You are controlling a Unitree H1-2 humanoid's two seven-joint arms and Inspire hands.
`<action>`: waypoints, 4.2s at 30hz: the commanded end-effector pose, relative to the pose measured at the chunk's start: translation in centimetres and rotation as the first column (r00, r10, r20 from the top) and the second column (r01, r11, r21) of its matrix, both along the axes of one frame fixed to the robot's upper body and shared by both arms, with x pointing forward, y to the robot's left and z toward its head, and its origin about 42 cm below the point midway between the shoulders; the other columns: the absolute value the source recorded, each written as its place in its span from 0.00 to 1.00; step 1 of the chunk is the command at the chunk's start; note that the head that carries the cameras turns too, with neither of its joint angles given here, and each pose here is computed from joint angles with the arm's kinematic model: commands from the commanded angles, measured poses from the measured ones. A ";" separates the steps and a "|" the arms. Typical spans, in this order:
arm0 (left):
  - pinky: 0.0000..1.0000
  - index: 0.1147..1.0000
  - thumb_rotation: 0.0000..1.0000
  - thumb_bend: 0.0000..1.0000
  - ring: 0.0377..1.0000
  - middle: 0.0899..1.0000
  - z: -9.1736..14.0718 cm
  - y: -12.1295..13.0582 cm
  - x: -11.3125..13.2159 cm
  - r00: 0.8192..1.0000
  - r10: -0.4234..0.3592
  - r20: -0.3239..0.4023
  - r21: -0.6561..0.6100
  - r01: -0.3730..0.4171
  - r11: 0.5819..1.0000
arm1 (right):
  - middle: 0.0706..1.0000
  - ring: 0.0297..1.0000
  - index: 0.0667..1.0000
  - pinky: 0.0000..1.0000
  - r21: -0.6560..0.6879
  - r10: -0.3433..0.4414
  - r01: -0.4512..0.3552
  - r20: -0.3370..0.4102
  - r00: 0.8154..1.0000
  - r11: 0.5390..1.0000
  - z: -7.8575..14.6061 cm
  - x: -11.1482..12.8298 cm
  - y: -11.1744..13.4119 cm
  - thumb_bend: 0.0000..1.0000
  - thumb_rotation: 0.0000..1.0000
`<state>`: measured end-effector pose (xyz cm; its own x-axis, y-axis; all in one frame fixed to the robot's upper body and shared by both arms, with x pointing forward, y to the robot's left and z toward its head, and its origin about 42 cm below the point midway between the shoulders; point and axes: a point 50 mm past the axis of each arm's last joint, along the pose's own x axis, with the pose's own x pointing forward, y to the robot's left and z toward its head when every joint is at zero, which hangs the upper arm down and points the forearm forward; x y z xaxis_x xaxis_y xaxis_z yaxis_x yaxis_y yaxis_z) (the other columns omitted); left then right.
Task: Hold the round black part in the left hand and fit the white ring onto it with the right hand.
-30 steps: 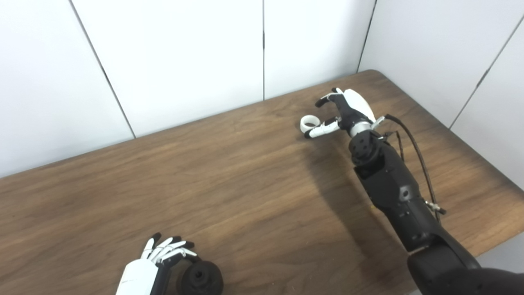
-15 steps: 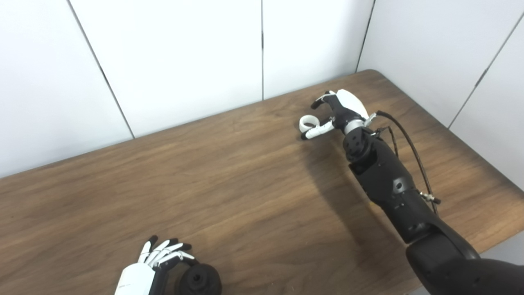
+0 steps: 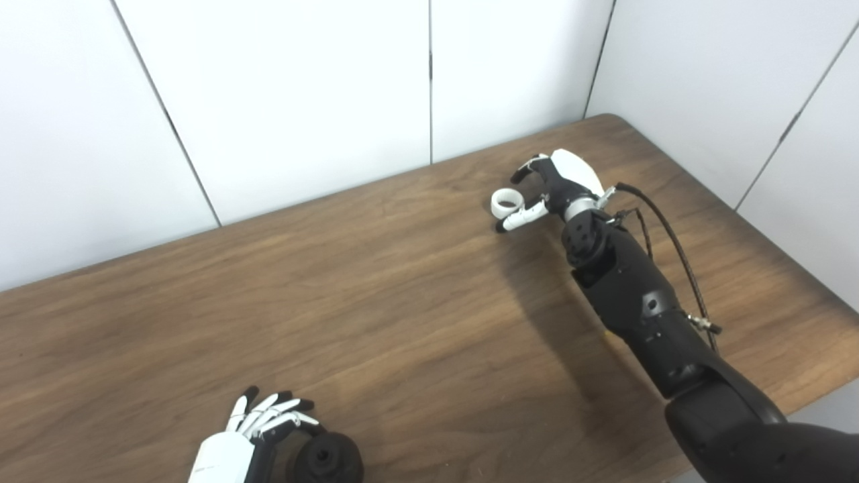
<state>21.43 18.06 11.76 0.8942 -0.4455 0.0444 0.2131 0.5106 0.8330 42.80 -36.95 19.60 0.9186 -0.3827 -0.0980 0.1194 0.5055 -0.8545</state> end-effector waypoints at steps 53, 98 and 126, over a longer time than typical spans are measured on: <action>1.00 0.42 0.05 0.52 0.86 0.75 0.6 -0.3 -0.3 1.000 0.003 -0.005 0.008 -0.003 1.000 | 0.86 0.93 0.57 0.94 0.140 -0.049 0.037 0.077 0.996 0.989 2.4 1.1 0.0 0.87 0.18; 1.00 0.42 0.05 0.52 0.85 0.74 1.3 -0.8 -0.4 1.000 0.005 -0.012 0.001 -0.005 1.000 | 0.87 0.93 0.58 1.00 0.046 -0.063 0.061 0.041 0.997 0.997 2.3 0.8 -1.6 0.85 0.20; 0.98 0.42 0.05 0.52 0.85 0.74 1.3 -0.8 -0.4 1.000 0.003 -0.008 0.005 -0.003 1.000 | 0.85 0.93 0.55 1.00 0.037 -0.021 0.020 0.042 0.999 0.999 2.0 1.0 -0.1 0.89 0.19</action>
